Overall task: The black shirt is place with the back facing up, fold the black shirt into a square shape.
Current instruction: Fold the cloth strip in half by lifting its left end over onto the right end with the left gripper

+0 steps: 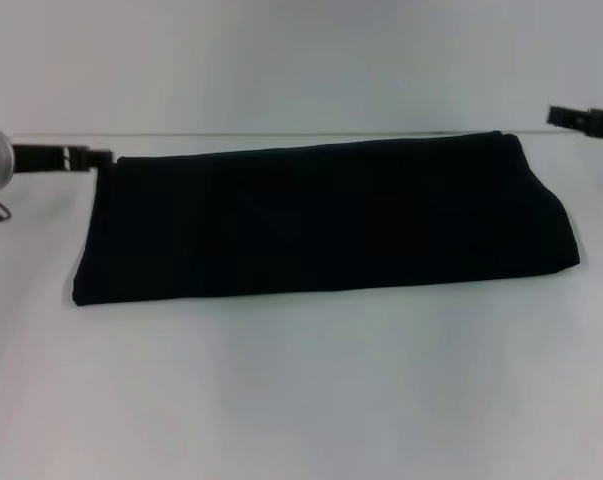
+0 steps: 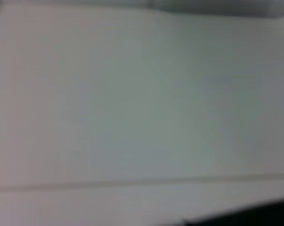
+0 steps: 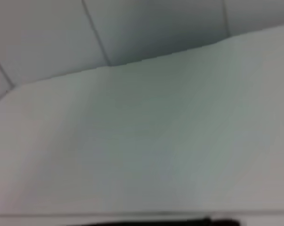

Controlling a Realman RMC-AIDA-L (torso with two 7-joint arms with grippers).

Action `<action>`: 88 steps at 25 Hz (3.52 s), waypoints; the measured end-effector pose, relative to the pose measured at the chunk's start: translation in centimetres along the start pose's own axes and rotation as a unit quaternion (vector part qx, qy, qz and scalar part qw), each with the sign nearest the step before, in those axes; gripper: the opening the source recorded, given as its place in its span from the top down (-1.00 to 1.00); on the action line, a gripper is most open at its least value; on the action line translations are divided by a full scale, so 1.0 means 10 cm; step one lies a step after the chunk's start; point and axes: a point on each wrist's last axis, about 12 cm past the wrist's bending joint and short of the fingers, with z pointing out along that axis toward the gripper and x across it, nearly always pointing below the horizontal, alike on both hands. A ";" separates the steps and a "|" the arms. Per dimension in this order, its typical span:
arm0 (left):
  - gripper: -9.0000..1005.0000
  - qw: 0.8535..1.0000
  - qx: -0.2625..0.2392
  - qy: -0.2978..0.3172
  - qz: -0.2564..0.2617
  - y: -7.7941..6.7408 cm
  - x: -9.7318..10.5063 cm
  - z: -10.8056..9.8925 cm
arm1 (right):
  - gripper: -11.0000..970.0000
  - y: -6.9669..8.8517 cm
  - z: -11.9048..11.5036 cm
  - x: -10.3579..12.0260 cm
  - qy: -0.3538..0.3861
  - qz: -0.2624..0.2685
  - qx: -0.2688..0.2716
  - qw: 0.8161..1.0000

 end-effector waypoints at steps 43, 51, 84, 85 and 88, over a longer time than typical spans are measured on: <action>-0.63 0.975 0.131 0.168 -0.057 0.10 0.66 -0.43 | -0.18 -0.38 -0.74 0.37 0.107 0.062 -0.086 0.989; -0.12 0.977 0.126 0.164 -0.052 0.11 0.65 -0.42 | -0.16 -0.39 -0.74 0.42 0.133 0.056 -0.077 0.987; 0.98 0.978 0.126 0.161 -0.042 0.08 0.60 -0.40 | 0.55 -0.14 -0.23 0.58 0.154 0.012 -0.016 0.988; 0.98 0.978 0.125 0.161 -0.042 0.08 0.60 -0.40 | 0.64 -0.14 -0.23 0.59 0.154 0.012 -0.016 0.988; 0.98 0.978 0.125 0.161 -0.042 0.08 0.60 -0.39 | 0.89 -0.13 -0.23 0.60 0.152 0.010 -0.014 0.988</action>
